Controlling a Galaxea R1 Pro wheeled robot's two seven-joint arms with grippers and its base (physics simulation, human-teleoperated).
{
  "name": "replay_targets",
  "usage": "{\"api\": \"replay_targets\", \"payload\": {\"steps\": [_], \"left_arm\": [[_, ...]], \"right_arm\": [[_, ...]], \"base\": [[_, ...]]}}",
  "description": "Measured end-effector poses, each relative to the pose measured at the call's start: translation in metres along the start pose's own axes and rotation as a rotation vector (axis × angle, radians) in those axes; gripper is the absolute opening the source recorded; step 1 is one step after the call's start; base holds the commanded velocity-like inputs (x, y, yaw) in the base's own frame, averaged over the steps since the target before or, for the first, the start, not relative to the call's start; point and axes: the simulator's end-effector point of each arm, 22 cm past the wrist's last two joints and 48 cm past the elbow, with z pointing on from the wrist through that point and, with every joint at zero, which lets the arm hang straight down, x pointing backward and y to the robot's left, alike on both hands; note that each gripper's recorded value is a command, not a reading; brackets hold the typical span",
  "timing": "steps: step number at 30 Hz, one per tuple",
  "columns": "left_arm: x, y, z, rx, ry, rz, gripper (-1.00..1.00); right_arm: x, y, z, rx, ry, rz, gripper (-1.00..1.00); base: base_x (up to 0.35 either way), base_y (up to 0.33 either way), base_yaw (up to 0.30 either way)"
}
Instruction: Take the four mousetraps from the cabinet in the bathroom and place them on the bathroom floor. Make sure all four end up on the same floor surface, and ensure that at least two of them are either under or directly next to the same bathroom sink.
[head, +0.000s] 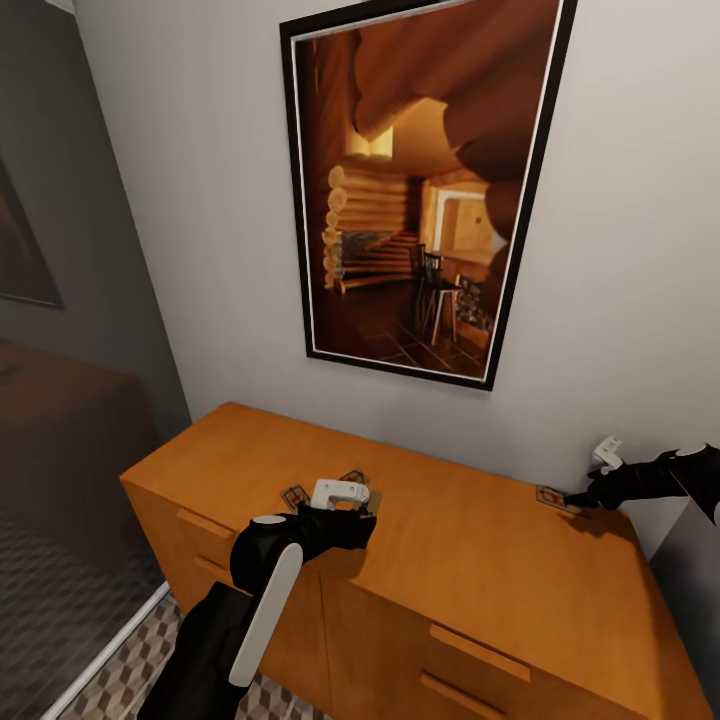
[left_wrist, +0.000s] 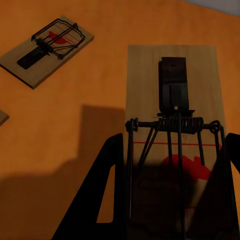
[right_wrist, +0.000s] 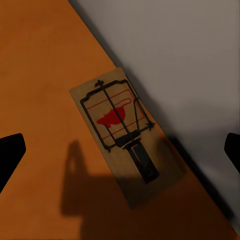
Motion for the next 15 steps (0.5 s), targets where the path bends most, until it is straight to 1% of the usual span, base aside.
{"api": "replay_targets", "payload": {"steps": [15], "left_arm": [[0.0017, 0.0006, 0.0017, 0.0, 0.0, 0.0, -1.0]], "right_arm": [[0.0008, 0.001, 0.0021, -0.004, -0.002, 0.0, 1.0]], "base": [[0.0, 0.0, 0.0]]}}
